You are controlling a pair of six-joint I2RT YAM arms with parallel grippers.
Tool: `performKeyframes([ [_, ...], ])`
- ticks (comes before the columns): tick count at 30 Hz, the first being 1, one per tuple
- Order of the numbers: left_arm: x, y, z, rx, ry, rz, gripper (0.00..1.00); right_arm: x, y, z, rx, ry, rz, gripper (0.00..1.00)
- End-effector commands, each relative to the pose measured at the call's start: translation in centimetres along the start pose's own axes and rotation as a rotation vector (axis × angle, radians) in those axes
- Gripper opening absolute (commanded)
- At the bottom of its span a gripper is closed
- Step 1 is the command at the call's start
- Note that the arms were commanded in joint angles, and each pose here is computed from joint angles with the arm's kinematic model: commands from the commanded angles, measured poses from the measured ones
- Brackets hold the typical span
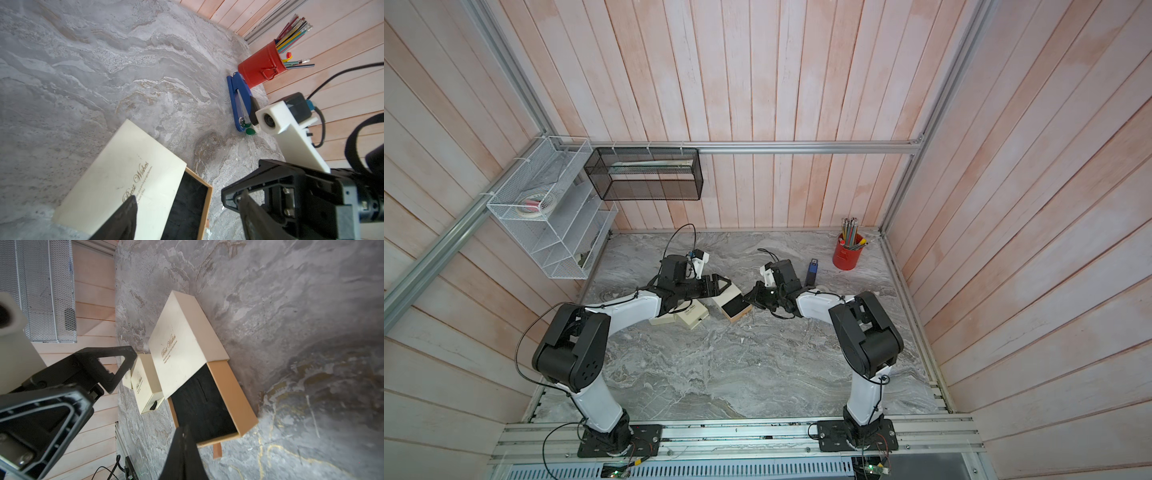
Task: Place the earrings into the drawer-style jewelry box
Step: Insert the earring into the inner lining.
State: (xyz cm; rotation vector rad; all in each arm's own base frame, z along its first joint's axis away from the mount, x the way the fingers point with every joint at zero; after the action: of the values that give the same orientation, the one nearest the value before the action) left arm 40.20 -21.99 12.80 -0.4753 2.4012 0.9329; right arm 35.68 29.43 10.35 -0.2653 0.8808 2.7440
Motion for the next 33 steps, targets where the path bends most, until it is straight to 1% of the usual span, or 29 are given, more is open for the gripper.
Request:
performKeyframes([
  [1, -0.1, -0.6, 0.0, 0.022, -0.013, 0.025, 0.75, -0.8, -0.8, 1.1, -0.04, 0.005, -0.01, 0.0],
  [5, 0.0, -1.0, 0.2, 0.024, -0.005, 0.032, 0.73, -0.8, -1.8, 0.8, -0.043, -0.009, 0.003, 0.0],
  [11, 0.5, -1.2, 0.4, 0.034, 0.015, 0.038, 0.72, -0.8, -2.8, 0.5, -0.037, -0.021, 0.015, 0.0],
  [20, 1.4, -1.6, 0.8, 0.048, 0.036, 0.059, 0.72, -0.5, -3.6, -0.3, -0.018, -0.037, 0.032, 0.0],
  [33, 2.1, -1.8, 1.3, 0.039, 0.049, 0.079, 0.72, -0.4, -4.6, -0.3, -0.023, -0.045, 0.046, 0.0],
])
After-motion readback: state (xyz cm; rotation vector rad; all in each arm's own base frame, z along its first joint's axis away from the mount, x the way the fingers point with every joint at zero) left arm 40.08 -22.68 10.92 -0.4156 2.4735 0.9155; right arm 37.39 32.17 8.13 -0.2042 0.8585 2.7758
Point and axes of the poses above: each gripper's point midway between its finger pads, its own y axis back along the fingers, its own z axis along the line the jaws close on, x = y × z, the point moved 3 cm from there along y, back along the fingers, and after that the axes turned 1 degree about y, right-handed, at the moved point
